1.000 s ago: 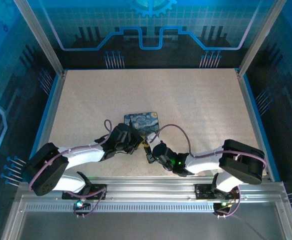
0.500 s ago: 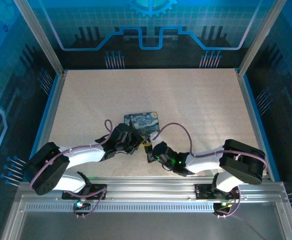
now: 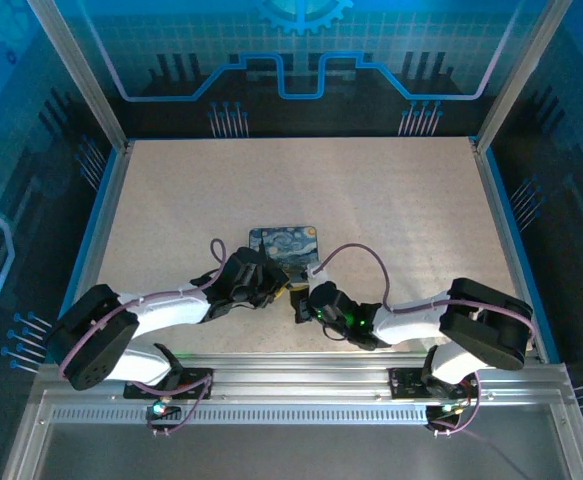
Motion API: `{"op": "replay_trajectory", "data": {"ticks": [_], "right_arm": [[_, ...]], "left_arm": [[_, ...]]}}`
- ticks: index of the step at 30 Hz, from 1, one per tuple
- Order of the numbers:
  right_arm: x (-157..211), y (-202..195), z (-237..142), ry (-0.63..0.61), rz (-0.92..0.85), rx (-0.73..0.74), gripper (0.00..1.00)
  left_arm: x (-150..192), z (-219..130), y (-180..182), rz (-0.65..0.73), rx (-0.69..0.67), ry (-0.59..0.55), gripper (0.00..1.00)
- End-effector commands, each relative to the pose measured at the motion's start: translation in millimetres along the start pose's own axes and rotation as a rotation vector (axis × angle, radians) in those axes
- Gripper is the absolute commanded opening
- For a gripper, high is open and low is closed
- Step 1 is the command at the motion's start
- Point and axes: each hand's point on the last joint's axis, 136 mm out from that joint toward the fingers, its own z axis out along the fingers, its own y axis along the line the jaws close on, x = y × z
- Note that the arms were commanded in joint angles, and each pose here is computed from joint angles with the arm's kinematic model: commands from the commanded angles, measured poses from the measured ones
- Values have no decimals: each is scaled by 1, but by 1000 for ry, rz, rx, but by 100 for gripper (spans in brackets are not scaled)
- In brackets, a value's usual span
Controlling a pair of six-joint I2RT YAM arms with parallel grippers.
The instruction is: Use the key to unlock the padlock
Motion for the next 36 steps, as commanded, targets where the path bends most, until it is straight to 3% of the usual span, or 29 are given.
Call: {"op": "replay_trajectory", "data": {"ticks": [1, 13, 28, 36], "right_arm": [[1, -7, -2, 6, 95, -14, 0], [12, -15, -5, 40, 182, -68, 0], [32, -18, -5, 182, 511, -153, 5], [32, -23, -6, 185, 569, -134, 7]], "left_arm": [[13, -7, -10, 65, 10, 50, 28], [8, -27, -3, 146, -27, -1, 47], [-10, -55, -7, 254, -93, -109, 55], [-26, -70, -7, 307, -142, -163, 60]]}}
